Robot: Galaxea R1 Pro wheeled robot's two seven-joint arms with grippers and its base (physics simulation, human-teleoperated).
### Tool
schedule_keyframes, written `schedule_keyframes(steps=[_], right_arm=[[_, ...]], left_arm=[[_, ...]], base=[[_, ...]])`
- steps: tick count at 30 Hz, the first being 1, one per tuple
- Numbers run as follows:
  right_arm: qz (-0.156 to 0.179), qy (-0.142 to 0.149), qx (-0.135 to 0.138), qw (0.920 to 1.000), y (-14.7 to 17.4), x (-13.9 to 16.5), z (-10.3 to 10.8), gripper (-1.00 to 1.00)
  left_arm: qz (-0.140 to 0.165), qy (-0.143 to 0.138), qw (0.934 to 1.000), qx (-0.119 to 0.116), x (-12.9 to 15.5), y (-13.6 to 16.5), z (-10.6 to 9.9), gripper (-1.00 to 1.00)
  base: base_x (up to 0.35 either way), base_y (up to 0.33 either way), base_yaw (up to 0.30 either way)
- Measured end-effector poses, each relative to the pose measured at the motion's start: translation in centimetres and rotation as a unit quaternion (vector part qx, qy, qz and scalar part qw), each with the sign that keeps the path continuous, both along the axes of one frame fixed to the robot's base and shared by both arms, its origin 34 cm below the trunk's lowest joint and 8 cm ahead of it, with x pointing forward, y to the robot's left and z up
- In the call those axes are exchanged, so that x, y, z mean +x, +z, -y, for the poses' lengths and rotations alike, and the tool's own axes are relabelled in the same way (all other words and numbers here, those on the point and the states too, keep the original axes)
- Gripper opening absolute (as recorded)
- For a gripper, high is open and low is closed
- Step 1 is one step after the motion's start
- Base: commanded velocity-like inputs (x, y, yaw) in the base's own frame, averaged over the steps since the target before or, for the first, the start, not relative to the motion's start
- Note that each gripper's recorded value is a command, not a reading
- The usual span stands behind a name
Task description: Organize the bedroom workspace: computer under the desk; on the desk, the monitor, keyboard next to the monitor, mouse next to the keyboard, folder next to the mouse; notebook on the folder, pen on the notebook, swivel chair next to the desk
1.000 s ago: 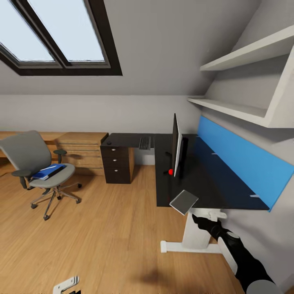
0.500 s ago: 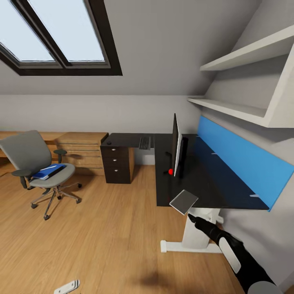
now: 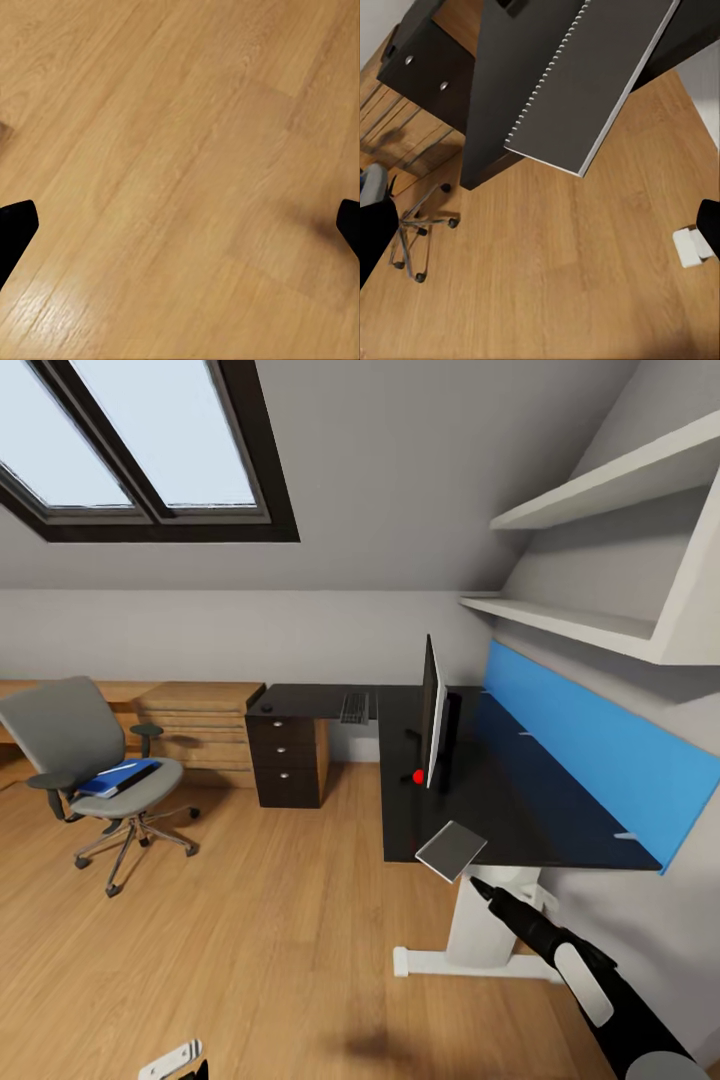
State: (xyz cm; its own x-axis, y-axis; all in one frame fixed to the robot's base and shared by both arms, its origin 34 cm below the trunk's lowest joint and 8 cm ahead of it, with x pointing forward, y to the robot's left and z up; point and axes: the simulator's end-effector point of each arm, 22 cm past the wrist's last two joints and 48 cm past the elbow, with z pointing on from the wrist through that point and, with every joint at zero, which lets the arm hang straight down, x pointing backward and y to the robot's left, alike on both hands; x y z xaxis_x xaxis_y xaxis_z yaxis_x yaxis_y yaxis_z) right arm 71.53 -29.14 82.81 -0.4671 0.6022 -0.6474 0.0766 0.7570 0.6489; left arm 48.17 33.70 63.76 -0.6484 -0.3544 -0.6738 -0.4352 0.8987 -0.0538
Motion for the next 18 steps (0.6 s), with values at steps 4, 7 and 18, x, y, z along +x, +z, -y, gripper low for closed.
schedule_keyframes(steps=[4,7,18], right_arm=[[0.010,0.004,0.014,0.9999,0.0,0.1,-0.1,1.00],[0.014,0.006,0.019,0.9997,-0.2,0.2,-0.1,1.00],[0.023,0.006,0.021,0.9995,-1.4,0.4,-0.1,1.00]], left_arm=[[0.021,0.005,0.9997,0.008,0.2,-0.3,-0.1,1.00],[0.033,0.007,0.9994,0.012,0.4,-0.4,-0.3,1.00],[0.041,0.010,0.9990,0.015,0.5,-1.9,-0.5,1.00]], base=[[0.000,0.000,0.000],[0.000,0.000,0.000],[0.000,0.000,0.000]])
